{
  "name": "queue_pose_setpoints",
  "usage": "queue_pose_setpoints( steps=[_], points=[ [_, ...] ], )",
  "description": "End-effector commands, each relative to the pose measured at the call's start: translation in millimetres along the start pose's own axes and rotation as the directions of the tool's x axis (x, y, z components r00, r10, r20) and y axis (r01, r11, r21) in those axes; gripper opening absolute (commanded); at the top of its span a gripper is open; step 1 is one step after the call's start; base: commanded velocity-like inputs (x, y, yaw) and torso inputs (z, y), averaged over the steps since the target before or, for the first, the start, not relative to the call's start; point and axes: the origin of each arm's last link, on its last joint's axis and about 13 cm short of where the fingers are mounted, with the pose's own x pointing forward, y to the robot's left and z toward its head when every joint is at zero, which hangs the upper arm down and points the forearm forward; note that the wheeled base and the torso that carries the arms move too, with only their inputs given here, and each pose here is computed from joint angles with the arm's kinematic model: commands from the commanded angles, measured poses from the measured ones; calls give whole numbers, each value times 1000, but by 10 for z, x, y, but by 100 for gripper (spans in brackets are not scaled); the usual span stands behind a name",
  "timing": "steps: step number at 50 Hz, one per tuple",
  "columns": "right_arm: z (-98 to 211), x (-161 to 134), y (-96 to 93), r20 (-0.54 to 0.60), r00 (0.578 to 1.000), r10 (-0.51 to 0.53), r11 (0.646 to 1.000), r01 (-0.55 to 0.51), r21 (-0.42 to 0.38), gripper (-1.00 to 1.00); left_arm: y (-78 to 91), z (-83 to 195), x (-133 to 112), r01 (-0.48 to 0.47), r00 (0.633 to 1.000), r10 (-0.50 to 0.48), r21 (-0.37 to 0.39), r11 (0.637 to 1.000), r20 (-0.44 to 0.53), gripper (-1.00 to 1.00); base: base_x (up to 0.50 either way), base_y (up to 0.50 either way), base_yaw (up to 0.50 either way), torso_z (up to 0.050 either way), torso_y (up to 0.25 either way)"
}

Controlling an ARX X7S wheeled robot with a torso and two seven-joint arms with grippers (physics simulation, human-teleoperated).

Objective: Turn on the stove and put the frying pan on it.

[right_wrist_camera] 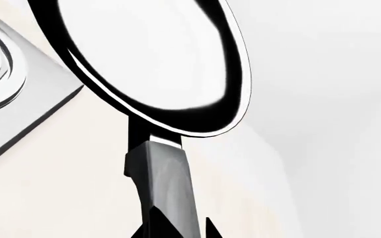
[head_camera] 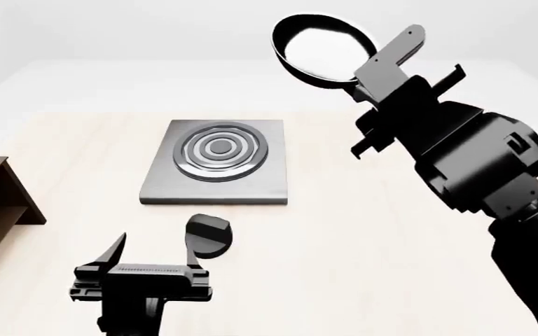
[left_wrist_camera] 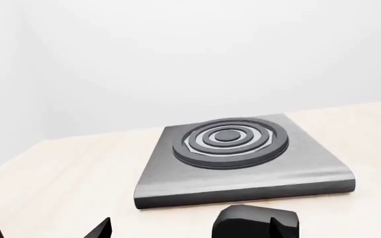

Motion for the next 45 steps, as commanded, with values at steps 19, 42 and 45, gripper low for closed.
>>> queue_pose_setpoints(
  steps=[19,42,45],
  points=[
    [535,143,451,170,985,-27,1000,29,-10,-100,5,42,-35,13,998,-12,-21,1000,68,100,0,0,0,0,2],
    [696,215,840,201,979,-6,1000,7,-6,-100,8,13,-56,25,997,-23,-25,999,79,100,0,0,0,0,-245],
    [745,203,866,211,977,-6,1000,9,-12,-100,8,9,-57,28,997,-26,-25,999,80,100,-4,0,0,0,-250]
  ],
)
